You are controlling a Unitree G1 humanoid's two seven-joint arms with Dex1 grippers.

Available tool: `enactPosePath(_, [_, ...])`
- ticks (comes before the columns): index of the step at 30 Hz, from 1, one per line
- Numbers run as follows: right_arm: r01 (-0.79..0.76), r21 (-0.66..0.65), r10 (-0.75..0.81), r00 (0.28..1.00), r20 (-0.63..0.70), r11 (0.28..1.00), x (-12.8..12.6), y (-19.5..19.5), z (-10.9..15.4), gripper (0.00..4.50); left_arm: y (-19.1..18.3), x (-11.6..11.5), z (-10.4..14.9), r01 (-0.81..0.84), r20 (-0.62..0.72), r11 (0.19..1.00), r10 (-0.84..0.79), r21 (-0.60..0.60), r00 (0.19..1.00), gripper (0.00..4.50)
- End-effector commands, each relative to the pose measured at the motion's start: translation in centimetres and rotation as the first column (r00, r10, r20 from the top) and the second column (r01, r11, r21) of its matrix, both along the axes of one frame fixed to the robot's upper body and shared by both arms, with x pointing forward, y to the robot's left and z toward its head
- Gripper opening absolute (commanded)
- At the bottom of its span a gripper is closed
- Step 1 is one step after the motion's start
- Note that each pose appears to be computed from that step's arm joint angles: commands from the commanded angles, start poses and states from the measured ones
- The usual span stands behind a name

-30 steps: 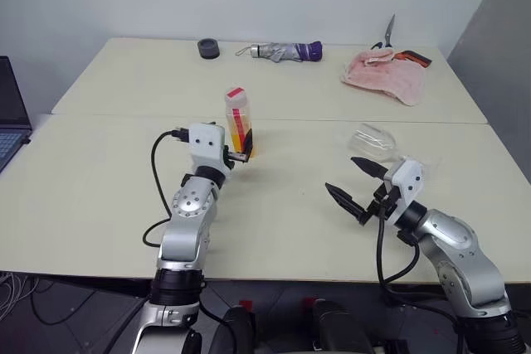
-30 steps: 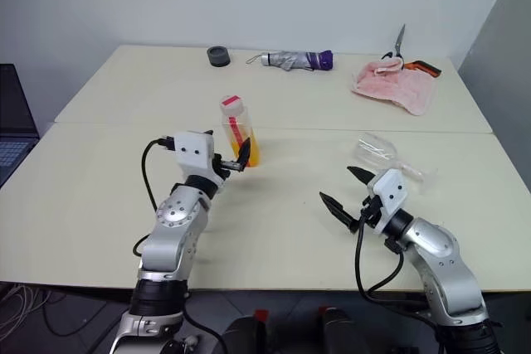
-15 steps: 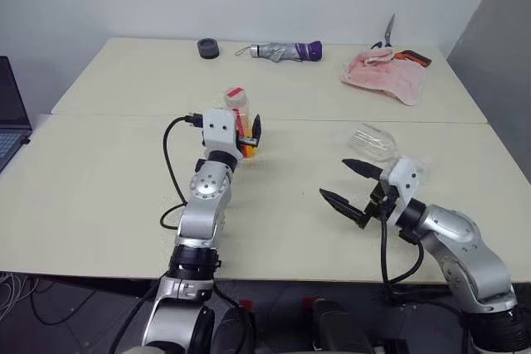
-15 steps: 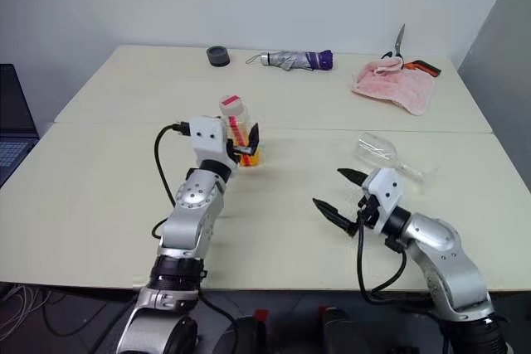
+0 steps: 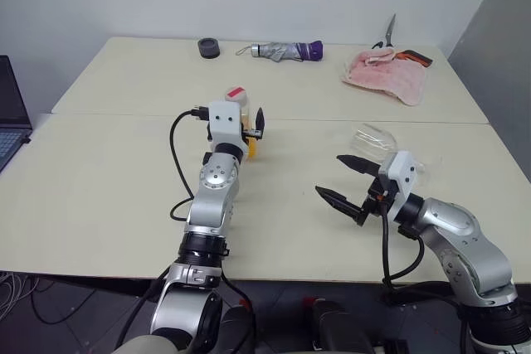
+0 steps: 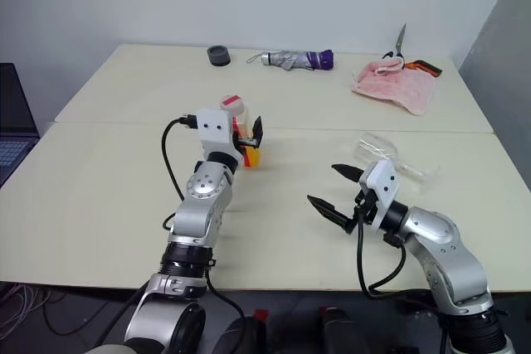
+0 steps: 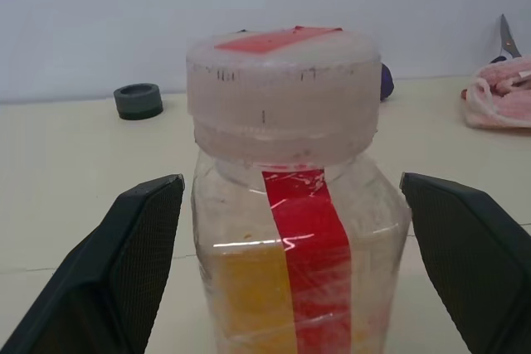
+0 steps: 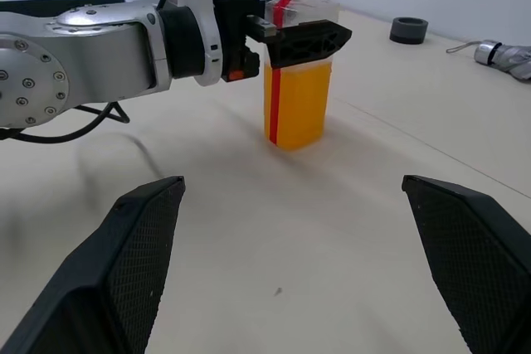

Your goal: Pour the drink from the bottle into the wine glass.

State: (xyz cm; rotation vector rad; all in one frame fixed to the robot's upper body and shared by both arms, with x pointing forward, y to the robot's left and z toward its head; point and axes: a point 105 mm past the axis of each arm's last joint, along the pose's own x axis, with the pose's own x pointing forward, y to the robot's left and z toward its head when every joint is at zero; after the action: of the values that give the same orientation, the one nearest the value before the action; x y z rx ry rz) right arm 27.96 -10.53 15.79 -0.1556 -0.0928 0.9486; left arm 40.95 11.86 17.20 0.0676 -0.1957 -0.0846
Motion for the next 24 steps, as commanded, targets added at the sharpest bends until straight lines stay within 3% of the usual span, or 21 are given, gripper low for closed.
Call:
enactPosePath(1, [-0.016,0.009,0.016,0.999,0.037,1.000,-0.08,0.07,1.04,4.50,-0.01,0.17,1.39,-0.018,0.036,1.000,0.018,0.004,0.999,4.47])
enactPosePath(7, [-0.015,0.014,0.014,0.999,0.034,1.000,0.08,0.00,1.02,4.50,-0.12,0.36,1.55,-0.020,0.031,1.000,0.020,0.006,0.999,4.47])
enactPosePath(10, [-0.014,0.018,0.013,0.999,0.034,1.000,0.22,0.00,1.09,4.50,-0.31,0.45,1.57,-0.013,0.028,1.000,0.012,0.013,1.000,3.87])
enactPosePath(15, [-0.015,0.019,0.014,0.999,0.033,1.000,0.30,0.06,1.12,4.50,-0.48,0.44,1.81,-0.008,0.038,1.000,0.007,0.024,0.999,2.28])
enactPosePath(17, [-0.015,0.020,0.014,0.999,0.033,1.000,0.32,0.09,1.12,4.50,-0.49,0.42,1.87,-0.008,0.041,1.000,0.007,0.026,0.999,1.92])
enactPosePath(24, [-0.022,0.022,0.021,0.999,0.037,1.000,0.30,0.46,1.14,4.50,-0.22,0.23,2.15,-0.013,0.053,0.999,0.011,0.035,0.999,1.92])
